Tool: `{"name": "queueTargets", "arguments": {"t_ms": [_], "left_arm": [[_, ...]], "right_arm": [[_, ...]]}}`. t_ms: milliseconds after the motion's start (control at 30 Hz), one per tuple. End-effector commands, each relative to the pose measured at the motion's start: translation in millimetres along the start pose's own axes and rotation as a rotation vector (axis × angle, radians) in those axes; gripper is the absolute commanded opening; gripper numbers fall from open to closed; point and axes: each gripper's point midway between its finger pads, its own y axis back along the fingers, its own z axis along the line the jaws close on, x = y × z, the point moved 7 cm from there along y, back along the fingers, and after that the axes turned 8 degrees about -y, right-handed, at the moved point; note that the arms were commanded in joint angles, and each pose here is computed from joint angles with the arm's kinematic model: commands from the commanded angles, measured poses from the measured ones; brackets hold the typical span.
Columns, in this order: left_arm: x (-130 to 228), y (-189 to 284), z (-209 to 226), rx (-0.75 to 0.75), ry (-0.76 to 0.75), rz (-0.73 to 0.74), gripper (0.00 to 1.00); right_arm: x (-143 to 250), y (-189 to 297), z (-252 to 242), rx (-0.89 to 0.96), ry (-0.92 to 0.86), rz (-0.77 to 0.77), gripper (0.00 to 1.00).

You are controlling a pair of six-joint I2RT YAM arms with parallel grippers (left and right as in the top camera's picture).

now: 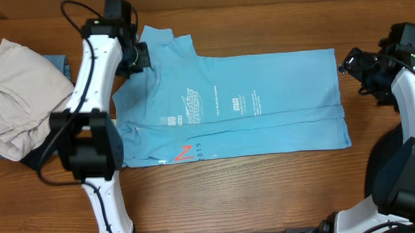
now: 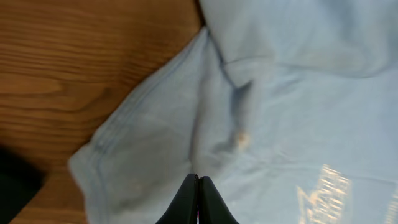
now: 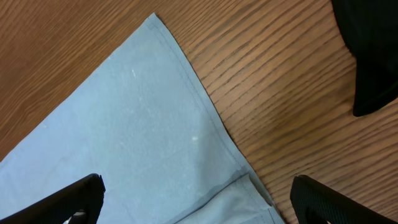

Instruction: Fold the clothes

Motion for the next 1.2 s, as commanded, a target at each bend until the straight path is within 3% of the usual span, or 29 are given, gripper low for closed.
{"name": "queueTargets", "arguments": {"t_ms": [0, 300, 800, 1033, 1167], "left_arm": [[2, -39, 6, -0.017, -0.036, 0.065, 0.04], [-19, -57, 13, -0.032, -0.015, -0.036, 0.04], [-26, -104, 14, -0.027, 0.012, -0.064, 0.04], [-7, -104, 47, -0.202, 0.080, 0.041, 0.04], [-7, -103, 47, -0.158, 0.101, 0.045, 0.04]], "right_arm": [[-6, 6, 7, -0.022, 0.015, -0.022, 1.00], [-6, 6, 7, -0.022, 0.015, -0.022, 1.00], [-6, 6, 7, -0.022, 0.015, -0.022, 1.00], [-6, 6, 7, -0.022, 0.015, -0.022, 1.00], [-6, 6, 7, -0.022, 0.015, -0.022, 1.00]]}}
